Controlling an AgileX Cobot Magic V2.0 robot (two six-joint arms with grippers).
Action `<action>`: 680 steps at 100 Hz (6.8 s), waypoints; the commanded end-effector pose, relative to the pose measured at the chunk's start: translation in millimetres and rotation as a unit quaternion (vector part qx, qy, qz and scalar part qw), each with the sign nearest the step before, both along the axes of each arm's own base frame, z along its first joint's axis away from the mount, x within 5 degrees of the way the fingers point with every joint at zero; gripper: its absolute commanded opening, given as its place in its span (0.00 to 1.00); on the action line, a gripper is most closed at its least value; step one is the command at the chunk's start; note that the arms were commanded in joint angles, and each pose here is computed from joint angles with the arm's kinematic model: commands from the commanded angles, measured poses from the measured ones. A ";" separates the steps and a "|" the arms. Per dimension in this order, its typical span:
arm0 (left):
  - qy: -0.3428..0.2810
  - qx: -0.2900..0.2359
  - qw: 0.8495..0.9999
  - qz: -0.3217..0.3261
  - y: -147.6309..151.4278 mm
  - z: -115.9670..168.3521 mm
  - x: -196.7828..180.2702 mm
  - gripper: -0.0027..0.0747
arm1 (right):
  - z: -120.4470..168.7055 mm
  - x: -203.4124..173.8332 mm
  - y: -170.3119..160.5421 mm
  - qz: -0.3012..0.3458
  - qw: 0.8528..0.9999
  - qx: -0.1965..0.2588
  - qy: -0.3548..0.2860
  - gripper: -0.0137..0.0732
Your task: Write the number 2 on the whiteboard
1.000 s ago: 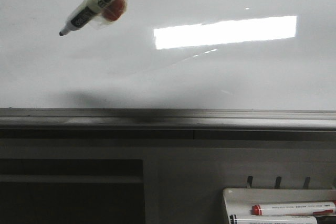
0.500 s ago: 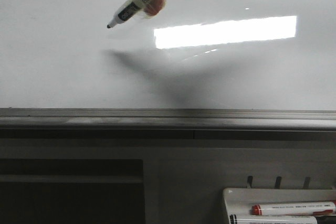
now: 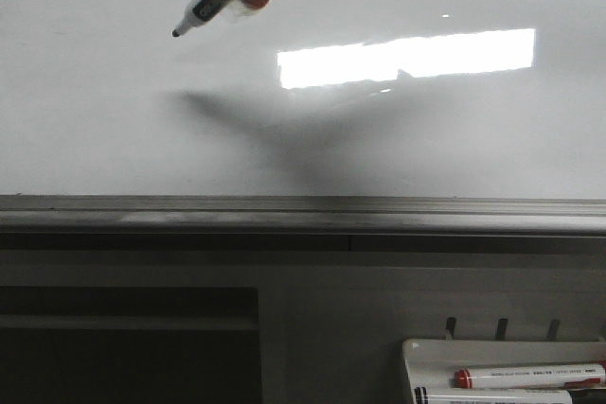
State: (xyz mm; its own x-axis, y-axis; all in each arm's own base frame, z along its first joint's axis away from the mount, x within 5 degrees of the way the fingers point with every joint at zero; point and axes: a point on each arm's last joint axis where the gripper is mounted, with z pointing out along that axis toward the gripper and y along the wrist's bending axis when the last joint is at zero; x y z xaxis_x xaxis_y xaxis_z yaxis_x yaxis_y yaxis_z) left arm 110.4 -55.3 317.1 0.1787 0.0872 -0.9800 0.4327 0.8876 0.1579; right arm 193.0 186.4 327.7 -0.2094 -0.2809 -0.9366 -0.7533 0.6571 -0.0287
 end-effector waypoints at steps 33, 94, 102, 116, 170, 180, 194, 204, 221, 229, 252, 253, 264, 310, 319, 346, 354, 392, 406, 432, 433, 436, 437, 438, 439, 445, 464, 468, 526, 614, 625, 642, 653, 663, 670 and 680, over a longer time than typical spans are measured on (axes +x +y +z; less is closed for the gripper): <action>-0.044 -0.041 0.998 -0.005 0.6 18.2 -1.7 0.01 | 15.2 22.1 -14.7 -0.065 0.997 0.020 -0.043 0.08; -0.046 -0.042 0.998 -0.005 0.6 18.6 -1.8 0.01 | 5.3 21.7 -44.3 -0.067 0.998 -0.015 0.007 0.10; -0.046 -0.042 0.998 -0.005 0.6 18.6 -1.8 0.01 | -5.3 18.5 -41.6 -0.054 0.998 -0.026 0.029 0.10; -0.046 -0.042 0.998 -0.005 0.6 18.6 -1.8 0.01 | -21.1 18.8 -28.1 -0.037 0.997 -0.035 0.060 0.10; -0.046 -0.039 0.998 -0.005 0.5 18.4 -1.8 0.01 | -25.9 15.4 -42.3 -0.059 0.996 -0.038 0.056 0.10; -0.046 -0.026 0.999 -0.006 0.0 17.4 -1.8 0.01 | -28.3 10.2 -58.1 -0.077 0.994 -0.037 0.062 0.10; -0.039 -0.011 0.999 -0.005 -0.4 15.0 -1.4 0.01 | -30.9 5.8 -60.9 -0.065 0.993 -0.042 0.084 0.10; -0.047 -0.007 0.999 -0.011 -1.6 16.0 -2.3 0.01 | -17.4 -3.9 -51.9 -0.032 0.996 -0.028 0.078 0.10; -0.074 0.047 0.995 -0.052 -12.0 14.8 -7.1 0.02 | 5.2 -23.4 -32.8 0.045 0.997 -0.035 0.050 0.10; -0.078 0.068 0.991 -0.086 -21.2 12.2 -9.1 0.11 | 9.1 -24.4 -26.8 0.063 0.996 -0.055 0.029 0.10; -0.019 0.126 0.975 -0.183 -62.2 -15.3 1.4 0.45 | 19.6 -19.3 -7.4 0.093 0.993 -0.075 0.002 0.10; -0.015 0.131 0.974 -0.186 -64.5 -17.7 3.0 0.45 | 19.1 -18.6 -6.2 0.094 0.993 -0.076 0.003 0.10; 0.002 0.159 0.966 -0.206 -79.8 -32.9 13.7 0.44 | 24.4 -18.5 4.1 0.111 0.990 -0.083 -0.011 0.10; 0.019 0.210 0.954 -0.214 -94.0 -55.1 29.9 0.44 | 35.9 -25.3 16.4 0.144 0.985 -0.091 -0.030 0.10; 0.020 0.211 0.954 -0.214 -93.9 -55.3 30.0 0.44 | 35.9 -25.8 16.8 0.145 0.985 -0.091 -0.030 0.10; 0.037 0.225 0.951 -0.208 -92.3 -59.1 30.7 0.01 | 37.1 -26.5 17.6 0.145 0.986 -0.080 -0.022 0.10; 0.034 0.222 0.952 -0.209 -92.6 -58.4 30.6 0.01 | 38.3 -25.7 17.8 0.140 0.987 -0.073 -0.025 0.10; 0.125 0.034 0.984 -0.126 -82.0 -50.1 43.6 0.01 | 63.0 -9.0 10.2 0.046 0.990 -0.004 -0.132 0.87; 0.226 -0.122 0.966 -0.022 -64.8 -55.5 58.6 0.01 | 81.0 -8.7 -1.8 0.003 0.983 0.034 -0.180 0.85; 0.282 -0.119 0.952 -0.012 -74.2 -61.2 72.0 0.01 | 84.5 -12.0 -6.5 0.005 0.983 0.035 -0.181 0.85; 0.284 -0.119 0.951 -0.011 -74.7 -61.4 72.5 0.01 | 84.5 -12.0 -6.5 0.005 0.983 0.035 -0.181 0.85; 0.288 -0.124 0.949 -0.012 -76.1 -60.3 73.9 0.01 | 83.8 -12.3 -6.3 0.007 0.983 0.033 -0.178 0.85; 0.288 -0.125 0.949 -0.012 -76.3 -59.9 74.1 0.01 | 83.8 -12.3 -6.3 0.007 0.983 0.033 -0.178 0.85; 0.289 -0.126 0.949 -0.012 -76.7 -59.6 74.5 0.01 | 83.5 -12.5 -6.2 0.009 0.984 0.032 -0.177 0.85; 0.291 -0.127 0.948 -0.012 -76.8 -59.9 74.6 0.01 | 83.4 -12.5 -6.1 0.009 0.984 0.032 -0.177 0.85; 0.300 -0.134 0.944 -0.010 -77.8 -60.5 76.3 0.01 | 82.6 -12.9 -5.8 0.012 0.984 0.029 -0.174 0.85; 0.347 -0.140 0.927 0.030 -68.9 -74.5 86.7 0.01 | 80.3 -14.1 -5.0 0.021 0.986 0.022 -0.164 0.85; 0.353 -0.135 0.925 0.036 -67.0 -77.6 88.4 0.01 | 80.1 -14.2 -4.9 0.022 0.986 0.022 -0.163 0.85; 0.358 -0.129 0.924 0.036 -67.0 -78.7 89.6 0.07 | 79.4 -14.6 -4.7 0.024 0.987 0.019 -0.161 0.85; 0.259 -0.126 0.957 -0.030 -44.5 -20.7 44.8 0.43 | 82.5 -19.1 -9.4 0.025 0.989 0.033 -0.143 0.68; 0.209 -0.130 0.968 -0.045 -34.2 -2.8 28.2 0.12 | 86.6 -25.0 -18.7 0.021 0.989 0.040 -0.143 0.36; 0.101 -0.123 0.985 -0.063 -14.6 24.1 -2.5 0.01 | 82.7 -40.3 -38.3 0.011 0.988 0.045 -0.151 0.08; 0.044 -0.104 0.991 -0.068 -2.8 34.4 -21.6 0.01 | 74.9 -54.0 -52.7 0.001 0.985 0.053 -0.162 0.08; 0.026 -0.076 0.995 -0.065 4.2 35.1 -32.8 0.01 | 66.3 -64.3 -64.2 -0.010 0.983 0.061 -0.172 0.08; 0.025 -0.055 0.996 -0.061 7.9 33.4 -37.9 0.01 | 61.7 -70.5 -70.1 -0.012 0.982 0.063 -0.175 0.08; 0.023 -0.053 0.997 -0.060 10.3 33.3 -41.4 0.01 | 55.8 -75.1 -73.9 -0.010 0.983 0.062 -0.172 0.08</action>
